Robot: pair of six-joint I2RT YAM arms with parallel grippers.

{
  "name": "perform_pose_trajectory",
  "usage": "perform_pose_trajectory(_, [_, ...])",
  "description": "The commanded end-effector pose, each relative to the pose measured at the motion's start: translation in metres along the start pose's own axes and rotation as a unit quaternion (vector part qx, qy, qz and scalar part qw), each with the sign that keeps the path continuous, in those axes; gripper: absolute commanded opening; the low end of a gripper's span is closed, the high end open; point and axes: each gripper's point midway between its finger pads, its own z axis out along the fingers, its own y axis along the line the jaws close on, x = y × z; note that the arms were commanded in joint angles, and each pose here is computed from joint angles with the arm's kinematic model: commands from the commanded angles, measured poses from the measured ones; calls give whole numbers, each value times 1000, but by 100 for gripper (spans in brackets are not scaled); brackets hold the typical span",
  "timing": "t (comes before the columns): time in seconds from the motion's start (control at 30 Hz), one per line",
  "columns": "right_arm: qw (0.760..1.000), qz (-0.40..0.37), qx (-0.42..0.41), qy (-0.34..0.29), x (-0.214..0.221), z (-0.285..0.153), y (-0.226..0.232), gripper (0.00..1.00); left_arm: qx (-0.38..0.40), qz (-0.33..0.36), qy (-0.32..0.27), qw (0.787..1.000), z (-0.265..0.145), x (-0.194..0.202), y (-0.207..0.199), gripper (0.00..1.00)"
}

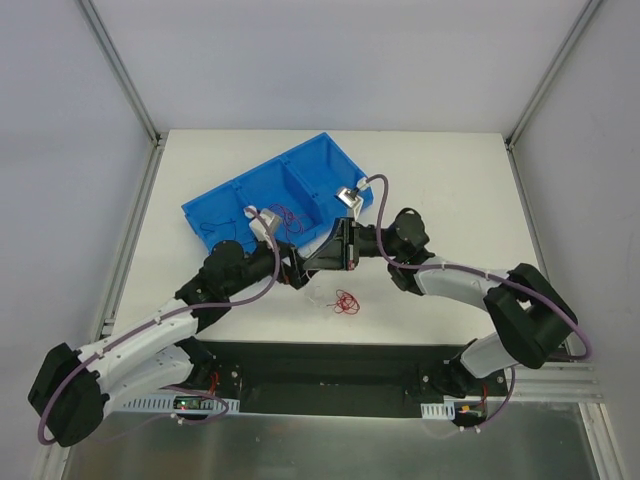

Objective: Untangle the cables

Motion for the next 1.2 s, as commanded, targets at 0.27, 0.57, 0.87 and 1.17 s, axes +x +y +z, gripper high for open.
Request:
perform_pose_trajectory(0.27, [994, -67, 85, -19, 0, -7, 11, 1, -35, 22, -32, 999, 41, -48, 8, 9])
perform_pose_trajectory(0.57, [970, -145, 194, -15, 15, -19, -8, 31, -57, -38, -23, 997, 26, -65, 5, 0])
perform_pose_trajectory(0.87, [960, -185, 210, 4, 18, 11, -17, 61, -57, -98, -1, 994, 14, -77, -11, 0])
perform_pose_trajectory(1.17, [952, -201, 226, 39, 47, 21, -43, 65, -18, -128, -18, 991, 5, -109, -37, 0])
